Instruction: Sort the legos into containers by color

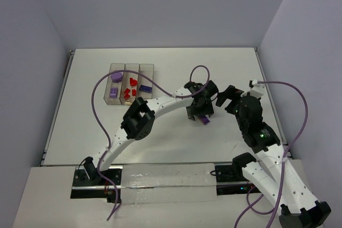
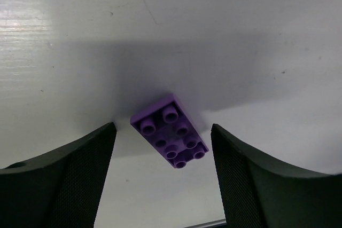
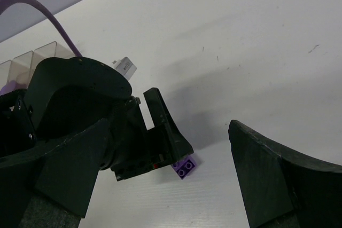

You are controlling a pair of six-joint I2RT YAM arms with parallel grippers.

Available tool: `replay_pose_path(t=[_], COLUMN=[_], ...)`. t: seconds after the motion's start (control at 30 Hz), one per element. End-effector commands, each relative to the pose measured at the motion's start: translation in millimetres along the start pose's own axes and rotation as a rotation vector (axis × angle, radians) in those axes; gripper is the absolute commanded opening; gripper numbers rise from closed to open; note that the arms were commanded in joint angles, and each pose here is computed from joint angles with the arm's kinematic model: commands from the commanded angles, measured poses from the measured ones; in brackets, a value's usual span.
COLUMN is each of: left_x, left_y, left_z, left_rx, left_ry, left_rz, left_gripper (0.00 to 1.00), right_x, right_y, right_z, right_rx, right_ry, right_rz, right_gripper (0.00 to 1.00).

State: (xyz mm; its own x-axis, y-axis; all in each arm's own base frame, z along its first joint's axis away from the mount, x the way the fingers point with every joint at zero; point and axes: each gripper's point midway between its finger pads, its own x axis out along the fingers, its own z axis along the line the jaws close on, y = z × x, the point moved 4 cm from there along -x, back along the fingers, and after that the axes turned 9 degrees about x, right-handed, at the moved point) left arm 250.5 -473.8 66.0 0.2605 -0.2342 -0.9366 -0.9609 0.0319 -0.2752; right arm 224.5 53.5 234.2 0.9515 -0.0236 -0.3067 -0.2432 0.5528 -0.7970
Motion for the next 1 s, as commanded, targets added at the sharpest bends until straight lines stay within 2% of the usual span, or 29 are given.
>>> replay_pose_path(t=[0.0,0.23,0.37,0.4,0.6,0.8,0.97], left_x=[-4,-8,-14,-16,-37,-73,-117], left_y=[-7,-10,-13,-13,-26,-46,-79], left_z=[-6,5,13,15,33,64,100], left_rx=[0.019,0.021,0.023,0.023,0.03,0.037,0.027], left_ry=[-0.011,-0.066,-0.093,-0.097,-0.138,-0.194,-0.257], left_rz=[-0.053,-0.079,-0.108,-0.111,-0.163,-0.247,-0.355], left_gripper=[0.77,0.57,0.4,0.4,0.01,0.0,0.0], right_x=[-4,-5,-3,-3,-4,-3,-2], right_y=[-9,-8,-7,-7,-7,-8,-7], right_z=[4,2,2,2,2,2,3], right_rx=[0.019,0.019,0.021,0.021,0.012,0.007,0.01], right_ry=[-0.013,-0.011,-0.016,-0.016,-0.013,-0.012,-0.016], right_rz=[-0.039,-0.04,-0.037,-0.037,-0.041,-0.042,-0.039], right_gripper=[1.0,1.0,1.0,1.0,1.0,1.0,1.0])
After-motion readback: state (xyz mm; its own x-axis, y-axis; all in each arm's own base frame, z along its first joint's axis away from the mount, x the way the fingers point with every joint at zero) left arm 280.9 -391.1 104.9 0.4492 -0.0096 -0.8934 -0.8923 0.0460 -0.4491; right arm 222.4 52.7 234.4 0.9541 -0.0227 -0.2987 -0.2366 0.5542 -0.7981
